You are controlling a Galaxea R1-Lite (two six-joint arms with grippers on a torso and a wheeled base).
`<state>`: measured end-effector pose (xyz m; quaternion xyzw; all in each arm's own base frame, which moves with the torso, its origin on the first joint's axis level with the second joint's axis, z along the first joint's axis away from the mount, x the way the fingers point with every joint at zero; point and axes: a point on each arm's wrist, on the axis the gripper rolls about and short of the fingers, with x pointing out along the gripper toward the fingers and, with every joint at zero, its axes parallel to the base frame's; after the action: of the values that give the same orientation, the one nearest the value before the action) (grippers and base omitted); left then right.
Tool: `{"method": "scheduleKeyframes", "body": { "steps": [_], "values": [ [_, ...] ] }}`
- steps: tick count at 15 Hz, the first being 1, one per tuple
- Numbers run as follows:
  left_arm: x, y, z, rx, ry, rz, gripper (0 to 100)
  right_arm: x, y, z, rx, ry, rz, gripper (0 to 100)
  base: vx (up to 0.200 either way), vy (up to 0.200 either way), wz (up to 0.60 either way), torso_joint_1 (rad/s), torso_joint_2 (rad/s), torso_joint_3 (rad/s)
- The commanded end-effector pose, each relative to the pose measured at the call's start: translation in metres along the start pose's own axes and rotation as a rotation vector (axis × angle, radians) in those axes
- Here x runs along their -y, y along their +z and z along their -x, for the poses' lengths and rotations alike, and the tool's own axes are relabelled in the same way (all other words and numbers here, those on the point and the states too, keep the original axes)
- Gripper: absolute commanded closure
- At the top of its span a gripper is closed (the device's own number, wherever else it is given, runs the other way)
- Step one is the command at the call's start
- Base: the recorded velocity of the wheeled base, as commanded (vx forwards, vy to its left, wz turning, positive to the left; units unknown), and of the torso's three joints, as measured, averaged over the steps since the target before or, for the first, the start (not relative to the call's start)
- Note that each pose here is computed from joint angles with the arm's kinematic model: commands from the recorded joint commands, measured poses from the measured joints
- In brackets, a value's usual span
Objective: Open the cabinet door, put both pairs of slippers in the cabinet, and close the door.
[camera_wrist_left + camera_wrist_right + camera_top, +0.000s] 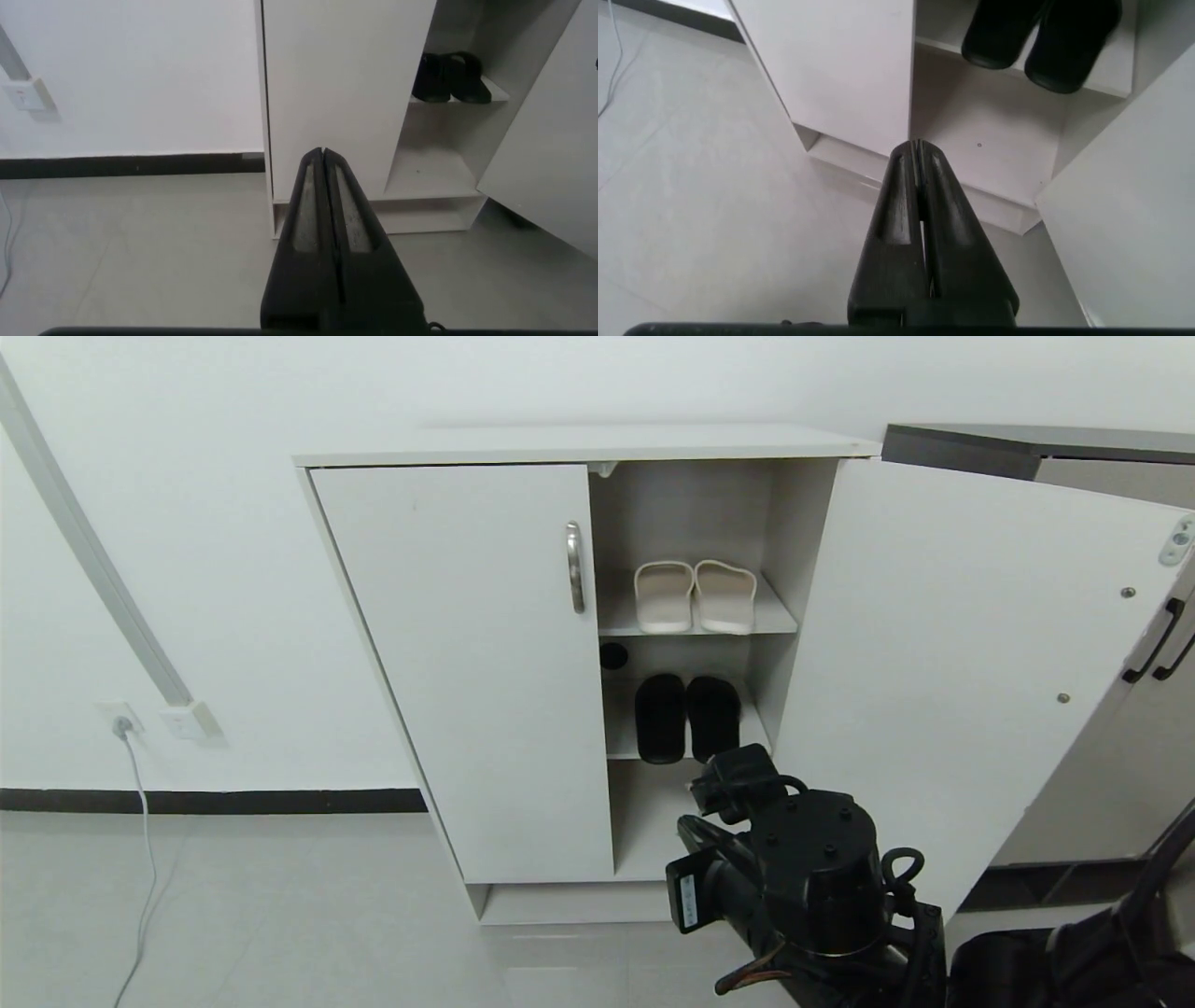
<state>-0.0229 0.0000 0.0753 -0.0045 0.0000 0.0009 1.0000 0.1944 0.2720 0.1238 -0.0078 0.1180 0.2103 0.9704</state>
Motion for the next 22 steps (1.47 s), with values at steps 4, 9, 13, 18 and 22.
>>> {"method": "scheduleKeyframes", "body": {
  "steps": [4,9,13,18,22],
  "values": [
    [0.0,0.0,-0.0001,-0.002,0.0,0.0,100,0.0003,-0.0015,0.0001,0.002,0.0,0.001,100,0.0,0.0,0.0,0.0,0.0,0.0],
    [0.0,0.0,-0.0001,-0.002,0.0,0.0,100,0.0,-0.002,0.0005,0.001,0.002,0.002,100,0.0,0.0,0.0,0.013,-0.27,-0.314],
    [0.0,0.0,-0.0001,-0.002,-0.002,0.0,100,0.0,-0.0026,0.0002,-0.002,0.0,0.005,100,0.0,0.0,0.0,0.066,-0.5,-0.366],
    [0.0,0.0,-0.0001,-0.002,0.0,0.0,100,0.0005,-0.0019,0.0002,0.001,-0.004,0.003,100,0.0,0.0,0.0,0.126,-0.47,-0.337],
    [0.0,0.0,-0.0001,-0.002,-0.002,0.0,100,0.0005,-0.0019,0.0002,0.001,-0.004,0.003,100,0.0,0.0,0.0,0.158,-0.48,-0.323]
  ]
}}
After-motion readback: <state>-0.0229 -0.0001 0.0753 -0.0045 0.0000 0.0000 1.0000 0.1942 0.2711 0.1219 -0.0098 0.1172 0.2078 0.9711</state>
